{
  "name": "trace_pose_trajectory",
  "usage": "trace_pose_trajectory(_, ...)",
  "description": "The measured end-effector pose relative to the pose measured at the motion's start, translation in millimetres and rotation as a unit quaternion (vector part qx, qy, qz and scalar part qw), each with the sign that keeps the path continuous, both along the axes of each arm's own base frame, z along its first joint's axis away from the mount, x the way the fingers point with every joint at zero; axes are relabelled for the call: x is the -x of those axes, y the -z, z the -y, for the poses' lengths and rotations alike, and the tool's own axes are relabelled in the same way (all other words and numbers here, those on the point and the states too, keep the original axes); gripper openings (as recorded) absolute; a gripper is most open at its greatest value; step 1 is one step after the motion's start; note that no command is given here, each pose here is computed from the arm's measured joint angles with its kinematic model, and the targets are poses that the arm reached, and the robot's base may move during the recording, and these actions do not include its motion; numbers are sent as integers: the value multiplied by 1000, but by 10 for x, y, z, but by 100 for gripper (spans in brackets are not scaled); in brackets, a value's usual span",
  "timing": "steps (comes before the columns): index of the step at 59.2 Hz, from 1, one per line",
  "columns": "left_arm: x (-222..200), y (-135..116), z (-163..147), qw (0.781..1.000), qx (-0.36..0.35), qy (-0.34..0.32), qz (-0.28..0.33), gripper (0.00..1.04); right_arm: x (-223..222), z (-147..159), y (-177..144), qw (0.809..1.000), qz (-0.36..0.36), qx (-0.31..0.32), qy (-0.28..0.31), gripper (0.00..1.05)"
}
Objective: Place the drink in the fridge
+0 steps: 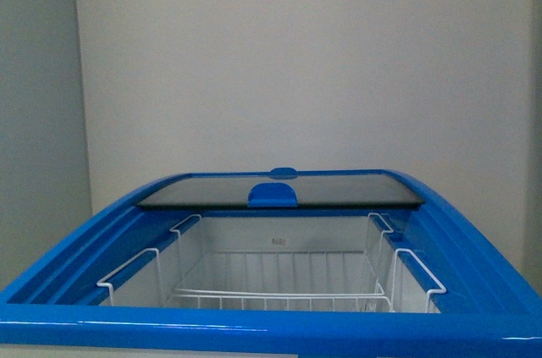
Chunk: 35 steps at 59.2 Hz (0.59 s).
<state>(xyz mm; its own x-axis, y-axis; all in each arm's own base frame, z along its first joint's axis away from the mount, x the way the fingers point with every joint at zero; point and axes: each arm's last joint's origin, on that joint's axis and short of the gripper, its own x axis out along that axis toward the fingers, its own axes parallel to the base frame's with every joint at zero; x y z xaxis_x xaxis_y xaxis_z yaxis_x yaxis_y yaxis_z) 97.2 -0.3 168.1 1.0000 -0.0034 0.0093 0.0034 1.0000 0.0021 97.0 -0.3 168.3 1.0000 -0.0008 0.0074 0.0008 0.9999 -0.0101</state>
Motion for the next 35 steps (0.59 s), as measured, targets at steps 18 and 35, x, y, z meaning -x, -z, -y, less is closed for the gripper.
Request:
trace_pose_trajectory(18,0,0,0,1000,0,0,0,97,0,0,0,1000,0,0,0,97)
trace_pose_trajectory(35,0,0,0,1000,0,0,0,97,0,0,0,1000,0,0,0,97)
